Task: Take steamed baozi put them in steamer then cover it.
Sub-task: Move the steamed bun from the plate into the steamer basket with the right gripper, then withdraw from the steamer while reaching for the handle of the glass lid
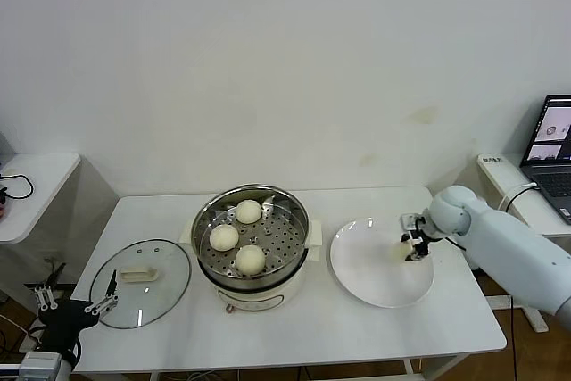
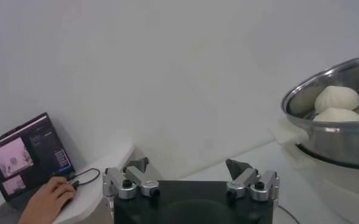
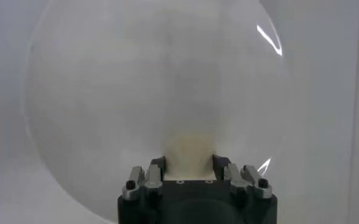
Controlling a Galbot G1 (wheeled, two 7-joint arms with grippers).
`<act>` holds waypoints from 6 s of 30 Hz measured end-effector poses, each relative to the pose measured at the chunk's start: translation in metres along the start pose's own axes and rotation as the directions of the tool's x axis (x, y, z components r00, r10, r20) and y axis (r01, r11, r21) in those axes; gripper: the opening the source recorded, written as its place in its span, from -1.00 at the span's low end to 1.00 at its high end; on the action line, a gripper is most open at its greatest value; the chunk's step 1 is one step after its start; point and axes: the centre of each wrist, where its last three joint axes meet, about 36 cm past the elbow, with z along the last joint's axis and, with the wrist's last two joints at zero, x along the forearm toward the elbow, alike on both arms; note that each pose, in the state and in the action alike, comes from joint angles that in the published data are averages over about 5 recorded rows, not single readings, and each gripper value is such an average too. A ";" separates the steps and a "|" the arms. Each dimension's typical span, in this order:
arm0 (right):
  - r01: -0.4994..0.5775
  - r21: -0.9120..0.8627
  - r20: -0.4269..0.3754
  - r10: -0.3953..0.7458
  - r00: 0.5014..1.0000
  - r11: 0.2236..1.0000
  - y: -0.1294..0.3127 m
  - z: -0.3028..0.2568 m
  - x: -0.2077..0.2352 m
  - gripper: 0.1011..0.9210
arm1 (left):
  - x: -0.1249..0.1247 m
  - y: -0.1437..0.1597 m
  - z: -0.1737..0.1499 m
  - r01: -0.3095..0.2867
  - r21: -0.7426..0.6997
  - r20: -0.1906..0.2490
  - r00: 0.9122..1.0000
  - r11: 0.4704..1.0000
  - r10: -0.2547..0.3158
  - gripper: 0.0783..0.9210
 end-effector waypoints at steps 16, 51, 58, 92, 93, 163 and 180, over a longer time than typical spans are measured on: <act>-0.099 0.067 0.129 0.089 0.988 0.993 -0.052 -0.074 0.118 0.02 | -0.003 0.000 -0.002 -0.005 -0.002 0.013 1.000 1.000 0.005 0.77; -0.042 0.139 0.225 0.010 0.974 0.989 -0.038 -0.323 0.093 0.03 | -0.007 0.009 -0.004 0.024 -0.010 0.026 0.999 1.000 -0.024 0.77; -0.041 0.125 0.204 0.015 0.979 0.991 -0.035 -0.329 0.077 0.04 | -0.008 0.009 -0.004 0.026 -0.008 0.025 0.999 1.000 -0.026 0.77; -0.194 -0.120 0.435 0.228 0.871 0.974 -0.029 -0.273 0.125 0.76 | -0.010 0.008 0.000 0.035 0.010 0.033 0.999 0.999 -0.036 0.77; -0.213 -0.147 0.457 0.257 0.852 0.966 -0.024 -0.267 0.124 0.76 | -0.010 0.008 0.000 0.036 0.012 0.034 0.999 0.999 -0.036 0.77; -0.160 -0.982 -0.142 0.953 0.267 -0.102 0.390 -0.043 -0.034 0.76 | -0.123 -0.005 0.147 -0.004 -0.981 0.045 0.967 0.193 0.251 0.77; -0.158 -0.981 -0.158 0.946 0.284 -0.116 0.399 -0.049 -0.036 0.76 | -0.167 -0.006 0.156 -0.017 -0.987 0.024 0.968 0.161 0.252 0.77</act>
